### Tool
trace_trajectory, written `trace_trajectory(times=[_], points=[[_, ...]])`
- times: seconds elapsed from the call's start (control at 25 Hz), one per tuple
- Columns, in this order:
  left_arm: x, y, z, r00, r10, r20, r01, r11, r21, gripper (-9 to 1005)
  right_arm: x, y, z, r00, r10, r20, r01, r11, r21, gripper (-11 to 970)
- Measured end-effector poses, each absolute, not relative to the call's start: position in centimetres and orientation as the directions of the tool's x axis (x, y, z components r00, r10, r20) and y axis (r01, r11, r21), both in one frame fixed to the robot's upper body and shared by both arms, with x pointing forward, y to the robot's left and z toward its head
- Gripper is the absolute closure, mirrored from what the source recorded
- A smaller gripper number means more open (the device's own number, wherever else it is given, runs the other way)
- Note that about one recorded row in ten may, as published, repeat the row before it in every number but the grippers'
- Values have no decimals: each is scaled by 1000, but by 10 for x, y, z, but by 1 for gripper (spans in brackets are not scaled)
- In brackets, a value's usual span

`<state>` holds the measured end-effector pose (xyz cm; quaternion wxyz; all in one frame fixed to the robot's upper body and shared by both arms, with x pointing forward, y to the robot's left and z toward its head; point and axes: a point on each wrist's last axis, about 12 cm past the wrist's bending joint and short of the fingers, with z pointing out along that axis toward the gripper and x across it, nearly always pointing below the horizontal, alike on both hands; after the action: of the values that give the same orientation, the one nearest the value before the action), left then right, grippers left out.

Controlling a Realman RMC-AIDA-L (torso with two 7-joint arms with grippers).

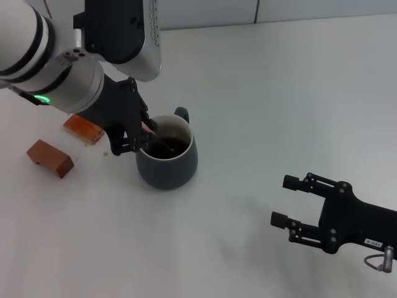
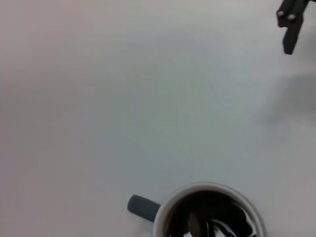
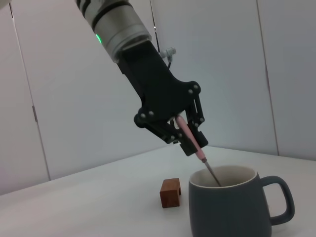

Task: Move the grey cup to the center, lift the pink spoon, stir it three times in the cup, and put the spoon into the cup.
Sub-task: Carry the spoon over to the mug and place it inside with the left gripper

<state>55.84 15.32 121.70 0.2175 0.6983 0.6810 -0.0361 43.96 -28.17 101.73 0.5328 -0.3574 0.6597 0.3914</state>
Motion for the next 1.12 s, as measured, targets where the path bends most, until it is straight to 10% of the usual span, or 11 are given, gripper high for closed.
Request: trace_trajectory(times=[1.12], points=[[558,157,1209,-9,931,-365,977,87,197,744,437,-279,1017,-180,-41,-983,-893,426,146,198]])
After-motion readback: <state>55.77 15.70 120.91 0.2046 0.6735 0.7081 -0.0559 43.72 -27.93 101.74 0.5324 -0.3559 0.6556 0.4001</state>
